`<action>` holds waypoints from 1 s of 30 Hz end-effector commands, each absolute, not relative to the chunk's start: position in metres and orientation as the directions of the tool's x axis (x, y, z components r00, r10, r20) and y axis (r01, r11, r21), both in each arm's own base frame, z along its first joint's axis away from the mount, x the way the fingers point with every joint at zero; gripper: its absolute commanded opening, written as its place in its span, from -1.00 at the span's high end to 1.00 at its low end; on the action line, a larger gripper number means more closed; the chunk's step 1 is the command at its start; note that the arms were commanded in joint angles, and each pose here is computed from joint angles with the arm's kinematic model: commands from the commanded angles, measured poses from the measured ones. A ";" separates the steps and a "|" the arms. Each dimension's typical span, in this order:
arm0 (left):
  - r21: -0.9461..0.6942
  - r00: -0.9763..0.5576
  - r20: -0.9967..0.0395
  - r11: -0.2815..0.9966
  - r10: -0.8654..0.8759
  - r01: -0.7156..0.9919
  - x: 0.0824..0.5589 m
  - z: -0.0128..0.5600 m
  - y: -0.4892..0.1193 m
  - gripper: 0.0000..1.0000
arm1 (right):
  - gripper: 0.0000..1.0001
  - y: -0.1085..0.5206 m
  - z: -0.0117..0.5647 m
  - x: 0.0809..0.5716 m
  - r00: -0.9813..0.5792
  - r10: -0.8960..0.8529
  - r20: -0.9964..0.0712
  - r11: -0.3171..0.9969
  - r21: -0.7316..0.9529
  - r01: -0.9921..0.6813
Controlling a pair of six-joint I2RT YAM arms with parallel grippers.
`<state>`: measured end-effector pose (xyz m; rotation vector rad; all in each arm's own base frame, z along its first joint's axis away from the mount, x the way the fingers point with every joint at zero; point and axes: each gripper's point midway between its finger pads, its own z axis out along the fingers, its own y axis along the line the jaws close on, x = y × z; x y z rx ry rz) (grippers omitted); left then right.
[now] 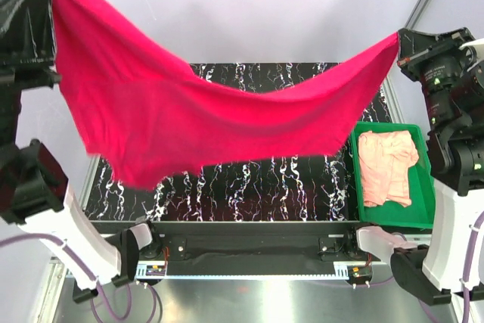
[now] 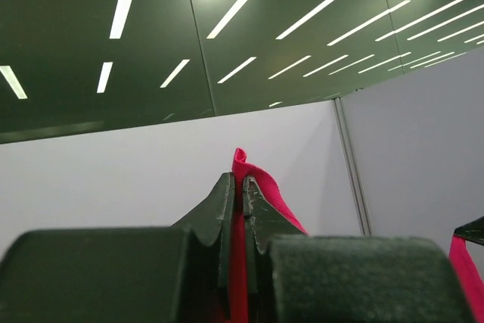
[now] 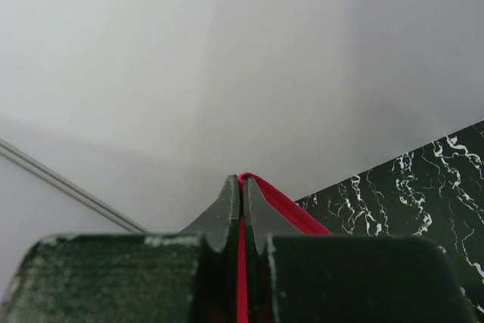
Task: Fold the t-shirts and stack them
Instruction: Flatten the tshirt out
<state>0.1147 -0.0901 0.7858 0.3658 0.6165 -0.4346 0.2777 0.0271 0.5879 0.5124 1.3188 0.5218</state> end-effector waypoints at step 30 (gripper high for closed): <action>-0.359 -0.300 -0.916 0.880 -0.268 0.310 0.584 0.238 0.024 1.00 | 1.00 0.082 0.178 0.603 -0.404 0.600 -0.690 0.799 0.540 0.264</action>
